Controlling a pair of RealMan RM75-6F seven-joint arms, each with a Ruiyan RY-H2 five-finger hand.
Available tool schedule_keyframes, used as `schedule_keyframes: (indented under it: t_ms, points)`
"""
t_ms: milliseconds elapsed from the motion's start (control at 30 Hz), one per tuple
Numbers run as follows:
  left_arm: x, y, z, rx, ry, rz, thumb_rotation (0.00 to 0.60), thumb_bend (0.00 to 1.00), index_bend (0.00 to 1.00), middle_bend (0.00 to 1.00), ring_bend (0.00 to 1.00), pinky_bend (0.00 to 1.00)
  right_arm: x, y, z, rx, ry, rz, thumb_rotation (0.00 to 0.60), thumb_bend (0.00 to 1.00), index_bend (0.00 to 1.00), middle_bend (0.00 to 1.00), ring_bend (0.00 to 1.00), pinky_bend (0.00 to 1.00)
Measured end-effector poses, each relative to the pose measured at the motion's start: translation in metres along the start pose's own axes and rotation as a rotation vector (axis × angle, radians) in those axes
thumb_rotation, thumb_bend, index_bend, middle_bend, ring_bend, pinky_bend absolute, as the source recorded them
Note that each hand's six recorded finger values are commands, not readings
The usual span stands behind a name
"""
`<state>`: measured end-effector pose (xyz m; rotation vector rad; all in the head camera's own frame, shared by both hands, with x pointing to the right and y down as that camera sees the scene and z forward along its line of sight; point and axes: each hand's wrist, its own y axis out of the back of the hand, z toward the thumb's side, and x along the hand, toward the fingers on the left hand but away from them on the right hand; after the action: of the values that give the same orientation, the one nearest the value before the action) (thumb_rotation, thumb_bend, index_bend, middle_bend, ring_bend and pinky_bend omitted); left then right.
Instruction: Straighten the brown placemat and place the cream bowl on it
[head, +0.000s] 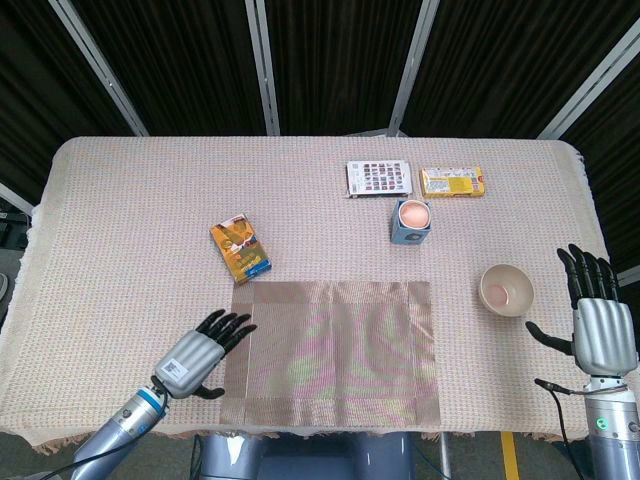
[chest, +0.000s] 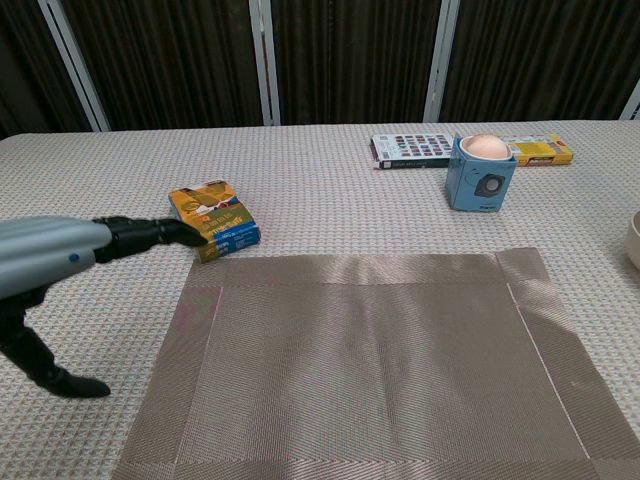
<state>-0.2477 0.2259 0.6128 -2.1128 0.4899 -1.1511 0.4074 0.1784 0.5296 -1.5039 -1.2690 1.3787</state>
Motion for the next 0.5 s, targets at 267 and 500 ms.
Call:
schedule_keyframes:
  t_ms: [267,500]
  points:
    - [0.000,0.051,-0.059,0.073,0.164,0.242,0.600,0.00,0.00,0.00,0.00,0.00,0.000,-0.008,0.000,0.023,-0.005,0.024,0.600,0.00,0.00,0.00,0.00,0.00]
    - [-0.021,0.093,-0.117,0.112,0.362,0.439,0.600,0.00,0.00,0.00,0.00,0.00,-0.005,-0.026,-0.006,0.065,-0.019,0.090,0.600,0.00,0.00,0.00,0.00,0.00]
